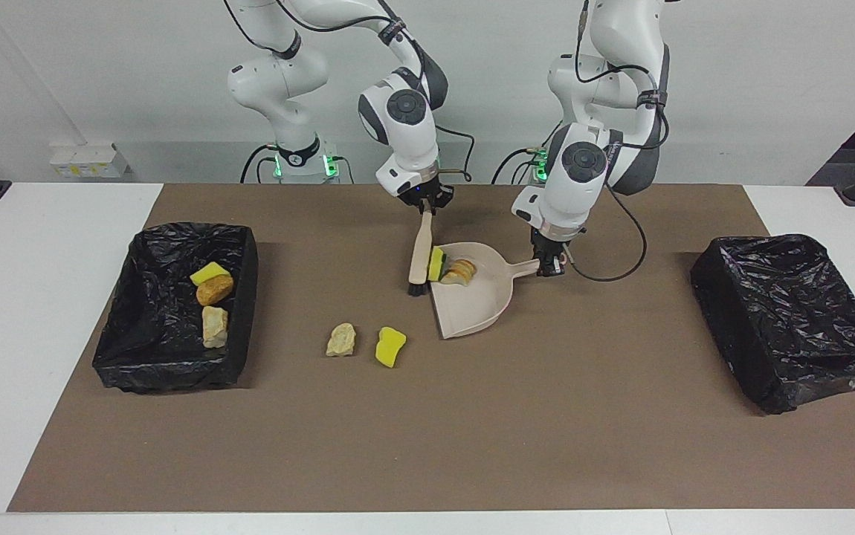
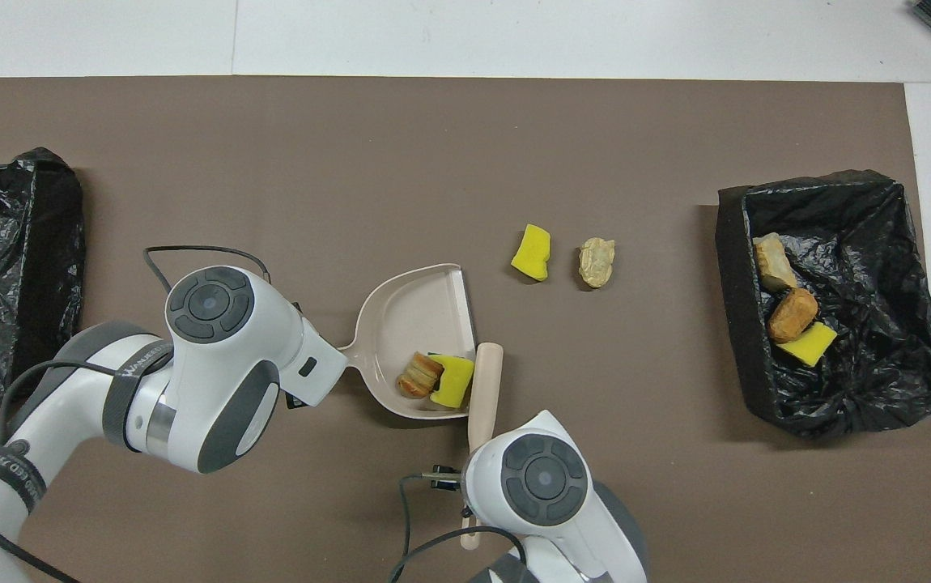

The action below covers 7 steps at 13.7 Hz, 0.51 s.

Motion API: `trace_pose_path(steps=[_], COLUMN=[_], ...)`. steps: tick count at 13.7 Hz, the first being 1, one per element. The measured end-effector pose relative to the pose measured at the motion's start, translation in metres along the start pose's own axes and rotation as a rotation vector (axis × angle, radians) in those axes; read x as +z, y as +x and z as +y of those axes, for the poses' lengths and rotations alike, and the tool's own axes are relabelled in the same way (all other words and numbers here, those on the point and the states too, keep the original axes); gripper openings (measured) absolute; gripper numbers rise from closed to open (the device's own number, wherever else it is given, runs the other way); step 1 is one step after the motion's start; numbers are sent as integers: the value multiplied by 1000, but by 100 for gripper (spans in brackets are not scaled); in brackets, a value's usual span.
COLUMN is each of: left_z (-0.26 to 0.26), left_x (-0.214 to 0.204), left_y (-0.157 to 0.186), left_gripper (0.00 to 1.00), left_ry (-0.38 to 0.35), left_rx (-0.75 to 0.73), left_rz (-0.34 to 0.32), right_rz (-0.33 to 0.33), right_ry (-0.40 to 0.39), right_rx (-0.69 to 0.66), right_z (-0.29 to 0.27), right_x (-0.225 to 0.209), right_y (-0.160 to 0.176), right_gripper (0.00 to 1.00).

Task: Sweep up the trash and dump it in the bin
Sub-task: 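Sweep the sponge and bread toward the dustpan with the right gripper's brush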

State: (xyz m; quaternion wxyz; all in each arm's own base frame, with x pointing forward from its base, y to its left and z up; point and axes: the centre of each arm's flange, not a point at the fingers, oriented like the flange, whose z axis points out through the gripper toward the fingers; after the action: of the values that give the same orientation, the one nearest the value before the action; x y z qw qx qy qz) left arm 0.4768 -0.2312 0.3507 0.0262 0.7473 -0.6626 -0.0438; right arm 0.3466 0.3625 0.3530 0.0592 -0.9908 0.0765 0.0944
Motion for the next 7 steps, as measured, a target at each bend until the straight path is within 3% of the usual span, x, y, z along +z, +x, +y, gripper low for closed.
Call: trace_pose_path(steps=[4, 7], left_z=[-2, -7], left_x=[0, 0], left_y=[0, -5], left_gripper=[33, 33], left_ry=[21, 28], left_rx=[-3, -22], left_rz=[14, 19], right_rz=[25, 28], right_ry=[43, 59], right_rx=[-63, -47], right_z=[-35, -37], right_x=[-22, -48], right_y=[-16, 3], right_gripper=[26, 26])
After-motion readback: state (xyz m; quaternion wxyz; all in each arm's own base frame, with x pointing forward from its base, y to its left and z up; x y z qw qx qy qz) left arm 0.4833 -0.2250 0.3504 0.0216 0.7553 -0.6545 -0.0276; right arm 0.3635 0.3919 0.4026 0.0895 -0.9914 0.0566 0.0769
